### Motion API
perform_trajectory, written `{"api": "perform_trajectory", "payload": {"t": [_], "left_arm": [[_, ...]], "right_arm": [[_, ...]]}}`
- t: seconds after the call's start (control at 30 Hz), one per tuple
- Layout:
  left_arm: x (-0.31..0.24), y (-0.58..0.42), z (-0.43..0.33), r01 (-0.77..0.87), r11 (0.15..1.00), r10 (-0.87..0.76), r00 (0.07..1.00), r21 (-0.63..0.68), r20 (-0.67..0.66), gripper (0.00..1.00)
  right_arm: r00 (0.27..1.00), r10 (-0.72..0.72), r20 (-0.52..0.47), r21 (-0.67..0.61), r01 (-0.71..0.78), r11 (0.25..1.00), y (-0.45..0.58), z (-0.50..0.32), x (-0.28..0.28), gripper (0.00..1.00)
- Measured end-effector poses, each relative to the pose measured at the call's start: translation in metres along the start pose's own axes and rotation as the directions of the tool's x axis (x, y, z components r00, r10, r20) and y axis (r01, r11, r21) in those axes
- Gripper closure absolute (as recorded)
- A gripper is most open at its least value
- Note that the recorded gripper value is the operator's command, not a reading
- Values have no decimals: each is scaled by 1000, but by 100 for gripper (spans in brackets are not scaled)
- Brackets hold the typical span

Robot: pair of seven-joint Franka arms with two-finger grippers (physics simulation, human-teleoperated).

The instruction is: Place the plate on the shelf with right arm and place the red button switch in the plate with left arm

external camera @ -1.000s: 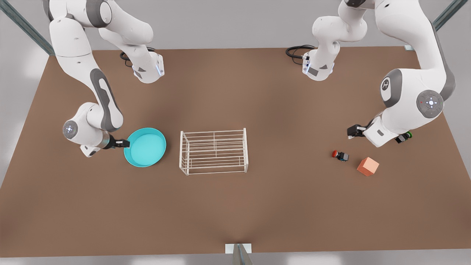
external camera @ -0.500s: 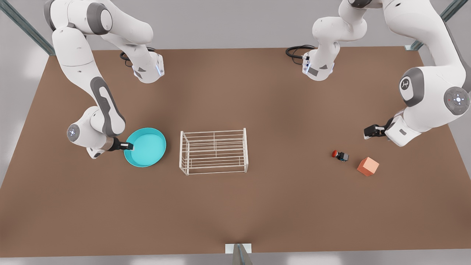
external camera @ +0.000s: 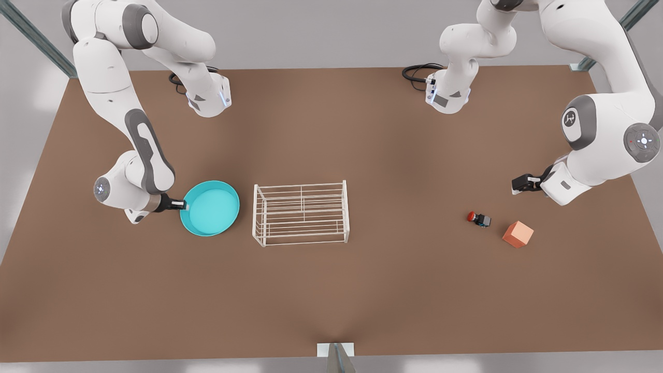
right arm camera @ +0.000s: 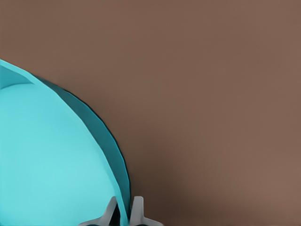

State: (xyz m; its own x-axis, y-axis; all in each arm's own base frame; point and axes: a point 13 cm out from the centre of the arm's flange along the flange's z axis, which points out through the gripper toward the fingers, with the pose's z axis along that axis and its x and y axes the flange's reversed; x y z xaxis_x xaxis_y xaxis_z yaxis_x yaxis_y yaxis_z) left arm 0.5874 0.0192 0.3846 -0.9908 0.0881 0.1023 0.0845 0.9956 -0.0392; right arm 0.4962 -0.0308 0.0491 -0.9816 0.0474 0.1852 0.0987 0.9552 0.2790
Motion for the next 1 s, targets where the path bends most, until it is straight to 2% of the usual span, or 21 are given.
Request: {"api": "perform_trajectory", "payload": {"t": [0.13,0.23,0.33,0.6,0.73,0.8,1.0], "left_arm": [[0,0,0,-3,1000,3,1000,0,-1,0],[0,0,0,-5,1000,5,1000,0,-2,0],[1,3,0,-1,1000,1,1000,-1,-1,0],[5,8,1,4,1000,-4,1000,2,-10,0],[38,18,44,71,997,-71,991,-4,-115,0],[43,-23,78,59,998,-63,984,-26,-164,0],[16,-22,130,359,933,-358,924,-18,-135,0]], "right_arm": [[1000,-8,-9,-2,8,1000,-1,5,1,72],[1000,-15,-13,-6,15,1000,-1,8,0,83],[1000,-24,-10,-12,24,1000,0,7,-1,89],[998,-66,8,-51,66,997,13,-43,-8,91],[995,-91,34,-72,94,993,23,-91,-4,91],[993,-113,44,-84,116,990,34,-118,-1,91],[977,-208,42,-92,211,973,79,-186,-14,92]]}}
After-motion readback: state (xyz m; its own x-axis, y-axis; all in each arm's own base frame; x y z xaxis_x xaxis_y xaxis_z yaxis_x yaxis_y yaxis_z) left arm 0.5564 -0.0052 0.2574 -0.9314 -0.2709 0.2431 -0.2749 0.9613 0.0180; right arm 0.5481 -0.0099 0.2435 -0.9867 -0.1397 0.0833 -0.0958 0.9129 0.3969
